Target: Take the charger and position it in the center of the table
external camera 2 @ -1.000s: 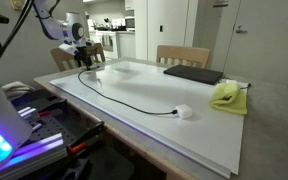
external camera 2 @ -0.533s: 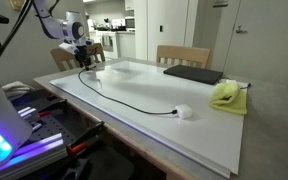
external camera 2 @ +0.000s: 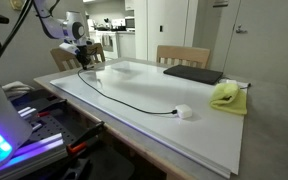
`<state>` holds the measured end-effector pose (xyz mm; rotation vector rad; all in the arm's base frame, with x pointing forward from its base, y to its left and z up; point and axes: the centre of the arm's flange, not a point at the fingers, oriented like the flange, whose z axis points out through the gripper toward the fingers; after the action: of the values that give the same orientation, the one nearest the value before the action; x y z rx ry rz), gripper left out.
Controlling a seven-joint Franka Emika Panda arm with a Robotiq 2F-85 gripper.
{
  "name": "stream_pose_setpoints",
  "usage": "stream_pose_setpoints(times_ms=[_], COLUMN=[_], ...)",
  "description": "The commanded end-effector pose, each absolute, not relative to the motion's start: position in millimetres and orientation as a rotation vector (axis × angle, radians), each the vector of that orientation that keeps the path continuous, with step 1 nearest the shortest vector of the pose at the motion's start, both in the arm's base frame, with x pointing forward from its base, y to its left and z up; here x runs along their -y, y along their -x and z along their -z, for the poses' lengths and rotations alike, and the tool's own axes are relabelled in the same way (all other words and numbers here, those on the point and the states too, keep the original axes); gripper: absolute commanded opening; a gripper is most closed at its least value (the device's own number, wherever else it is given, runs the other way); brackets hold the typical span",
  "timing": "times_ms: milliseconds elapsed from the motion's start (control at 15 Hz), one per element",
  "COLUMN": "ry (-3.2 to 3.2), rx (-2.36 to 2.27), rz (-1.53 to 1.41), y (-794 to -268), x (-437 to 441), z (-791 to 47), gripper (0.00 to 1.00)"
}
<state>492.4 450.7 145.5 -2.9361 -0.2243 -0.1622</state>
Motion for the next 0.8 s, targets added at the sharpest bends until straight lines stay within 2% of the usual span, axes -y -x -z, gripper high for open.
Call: stream_pose_setpoints(times_ms=[0,667,733], ry=[2.954,3.104,3.044], rx=[0.227,0.242,0.21], rz=[0.18,0.355,0.363], y=[-487.8,-488.8,-506.4], x=[-437.1,-411.6,-420.3], z=[-157.9,-217.7,-200.2], gripper=[0.0,0.01,0.04])
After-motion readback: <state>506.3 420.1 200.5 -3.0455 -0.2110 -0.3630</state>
